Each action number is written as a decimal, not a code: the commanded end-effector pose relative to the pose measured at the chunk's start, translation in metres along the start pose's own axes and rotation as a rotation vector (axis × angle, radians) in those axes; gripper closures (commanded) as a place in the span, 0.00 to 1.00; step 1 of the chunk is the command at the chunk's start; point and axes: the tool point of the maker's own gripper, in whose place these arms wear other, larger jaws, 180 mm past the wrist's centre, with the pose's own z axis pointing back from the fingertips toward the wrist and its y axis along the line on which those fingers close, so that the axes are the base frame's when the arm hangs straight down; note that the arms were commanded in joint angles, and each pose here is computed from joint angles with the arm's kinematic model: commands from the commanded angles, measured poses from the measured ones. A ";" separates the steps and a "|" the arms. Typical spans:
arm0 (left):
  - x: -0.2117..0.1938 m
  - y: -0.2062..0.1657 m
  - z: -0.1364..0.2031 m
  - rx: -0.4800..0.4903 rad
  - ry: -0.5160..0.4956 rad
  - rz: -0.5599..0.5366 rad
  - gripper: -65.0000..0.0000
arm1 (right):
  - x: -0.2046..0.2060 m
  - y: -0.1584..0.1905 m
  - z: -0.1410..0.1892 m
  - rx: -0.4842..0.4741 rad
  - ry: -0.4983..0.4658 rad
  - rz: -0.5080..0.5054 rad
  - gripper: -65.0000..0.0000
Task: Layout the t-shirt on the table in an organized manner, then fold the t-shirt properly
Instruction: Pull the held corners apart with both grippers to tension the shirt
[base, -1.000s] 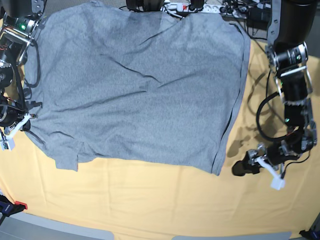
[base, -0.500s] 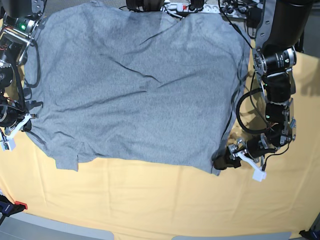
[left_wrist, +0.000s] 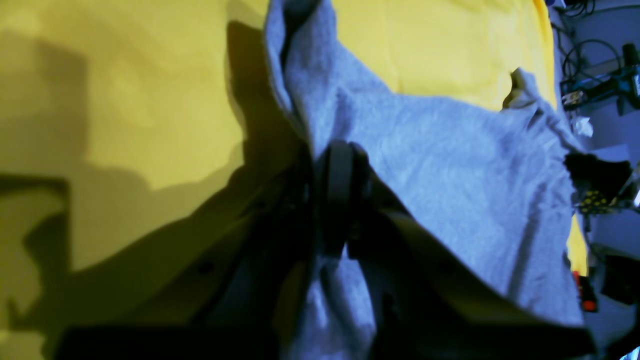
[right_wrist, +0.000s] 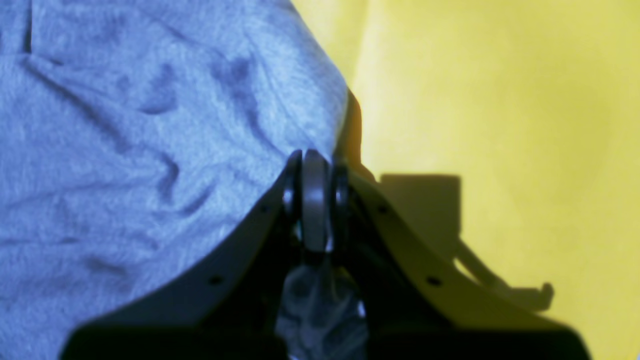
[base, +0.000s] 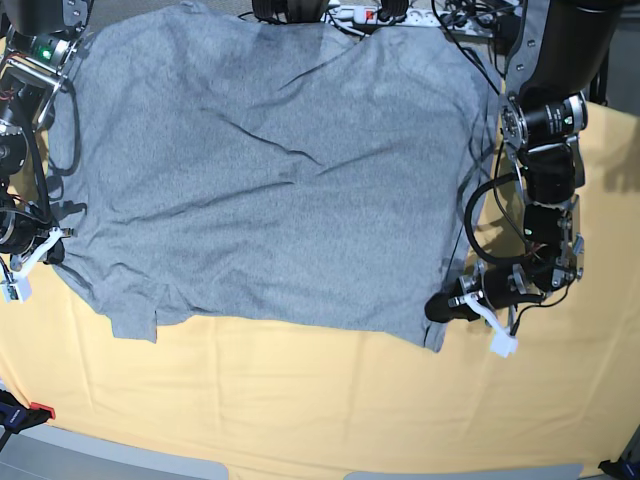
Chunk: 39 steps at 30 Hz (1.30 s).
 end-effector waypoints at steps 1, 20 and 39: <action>0.039 -0.010 0.008 -0.019 -0.082 -0.047 1.00 | 0.023 -0.010 0.010 -0.016 -0.061 0.018 1.00; 0.131 -0.021 0.028 0.066 -0.264 -0.223 1.00 | 0.068 -0.027 0.019 -0.110 -0.228 0.010 1.00; 0.137 -0.029 0.021 0.069 -0.286 -0.280 1.00 | 0.094 -0.030 0.026 -0.125 -0.266 0.033 1.00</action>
